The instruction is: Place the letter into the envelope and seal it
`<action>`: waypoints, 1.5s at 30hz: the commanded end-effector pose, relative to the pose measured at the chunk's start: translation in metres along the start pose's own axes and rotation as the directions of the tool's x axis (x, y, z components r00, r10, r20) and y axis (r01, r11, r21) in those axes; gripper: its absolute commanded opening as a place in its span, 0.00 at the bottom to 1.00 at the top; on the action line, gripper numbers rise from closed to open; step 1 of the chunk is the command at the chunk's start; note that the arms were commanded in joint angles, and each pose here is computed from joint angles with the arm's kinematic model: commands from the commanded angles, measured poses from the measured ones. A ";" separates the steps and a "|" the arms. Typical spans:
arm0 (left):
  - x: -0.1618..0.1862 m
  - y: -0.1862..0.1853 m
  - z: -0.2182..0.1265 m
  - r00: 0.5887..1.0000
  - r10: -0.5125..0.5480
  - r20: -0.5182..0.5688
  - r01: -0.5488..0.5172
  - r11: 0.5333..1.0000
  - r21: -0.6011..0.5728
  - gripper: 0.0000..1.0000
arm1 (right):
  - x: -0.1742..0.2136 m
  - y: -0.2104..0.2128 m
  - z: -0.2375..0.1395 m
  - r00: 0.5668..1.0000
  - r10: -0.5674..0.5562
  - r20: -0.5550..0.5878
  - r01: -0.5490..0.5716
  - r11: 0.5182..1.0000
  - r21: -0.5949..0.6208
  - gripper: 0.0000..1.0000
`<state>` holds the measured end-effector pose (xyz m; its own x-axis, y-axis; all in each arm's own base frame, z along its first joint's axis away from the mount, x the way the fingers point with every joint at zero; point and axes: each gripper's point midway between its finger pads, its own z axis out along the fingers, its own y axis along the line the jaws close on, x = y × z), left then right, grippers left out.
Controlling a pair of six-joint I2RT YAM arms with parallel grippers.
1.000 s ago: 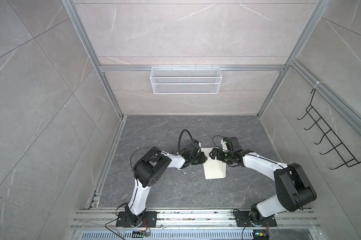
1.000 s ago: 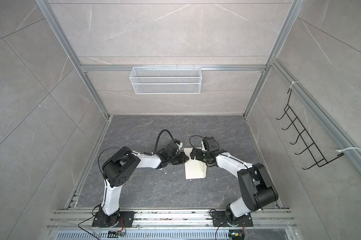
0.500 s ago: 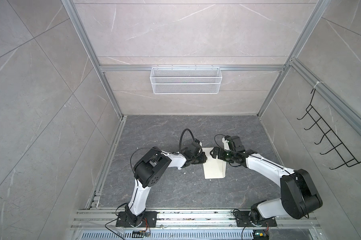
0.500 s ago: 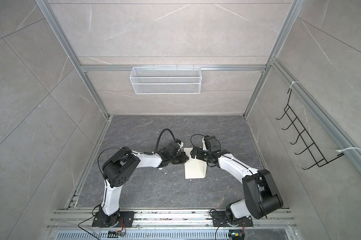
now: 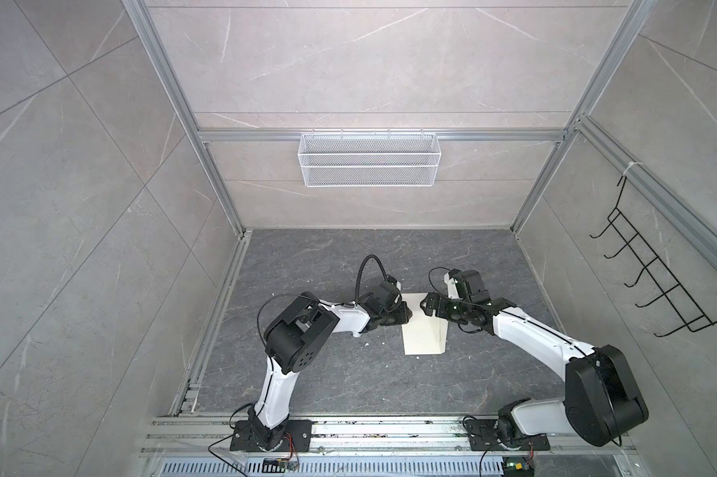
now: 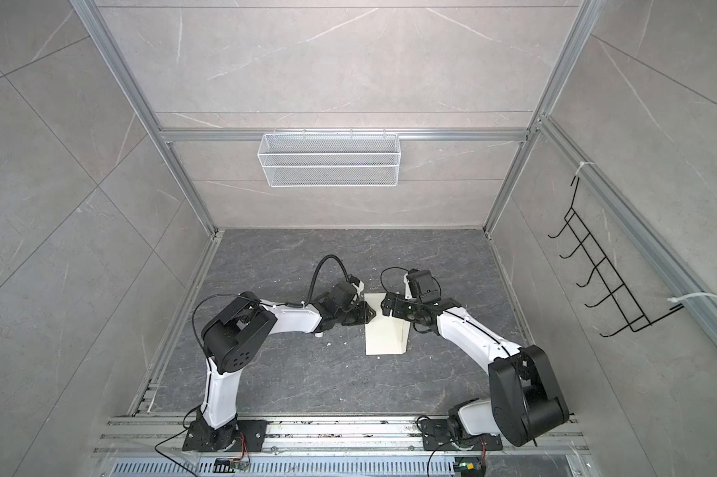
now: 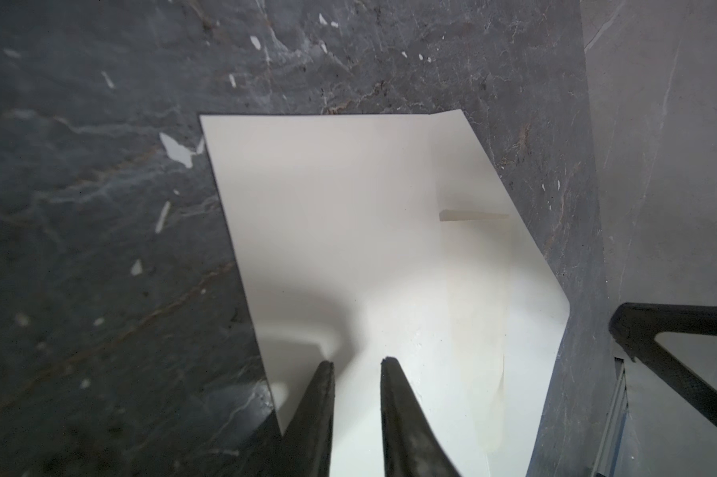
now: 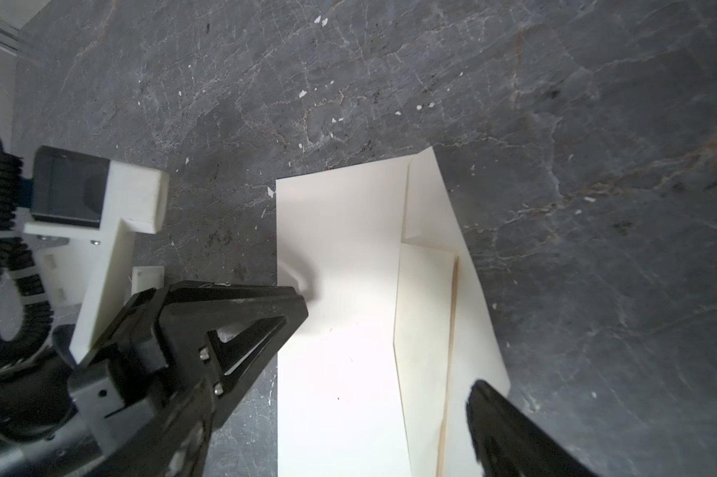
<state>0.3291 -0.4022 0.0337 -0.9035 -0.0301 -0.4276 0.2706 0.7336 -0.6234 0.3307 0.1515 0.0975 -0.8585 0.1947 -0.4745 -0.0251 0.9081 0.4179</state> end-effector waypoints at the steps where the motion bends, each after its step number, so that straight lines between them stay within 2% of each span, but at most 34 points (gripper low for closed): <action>1: -0.031 -0.035 -0.028 0.995 0.056 0.078 -0.060 0.996 0.059 0.35 | 0.004 -0.003 0.005 1.000 -0.008 -0.018 0.008 1.000 0.021 0.93; 4: -0.039 -0.047 -0.042 0.991 0.073 0.111 -0.082 0.994 0.077 0.45 | 0.006 -0.005 0.012 1.000 0.000 -0.030 0.000 1.000 0.026 0.90; 6: -0.040 -0.047 -0.050 0.989 0.077 0.125 -0.086 0.994 0.069 0.47 | 0.007 -0.007 0.016 0.999 0.007 -0.036 -0.006 1.000 0.026 0.88; 15: -0.022 -0.025 -0.050 0.994 0.046 0.095 -0.049 0.999 0.025 0.50 | 0.013 -0.021 0.033 0.998 0.022 -0.057 -0.018 0.996 0.082 0.79; 24: -0.009 -0.013 -0.031 0.999 0.017 0.040 -0.017 1.000 0.016 0.50 | 0.017 -0.027 0.044 0.997 0.031 -0.074 -0.024 0.995 0.092 0.78; 45: 0.004 0.002 -0.003 1.000 -0.011 -0.025 0.010 1.000 -0.006 0.32 | 0.026 -0.025 0.057 0.992 0.041 -0.119 -0.034 0.998 0.062 0.77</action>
<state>0.3208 -0.3919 0.0324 -0.9125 -0.0234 -0.4084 0.2537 0.7508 -0.6099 0.3388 0.1524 0.0365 -0.9055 0.1813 -0.3836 0.0275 0.9273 0.3734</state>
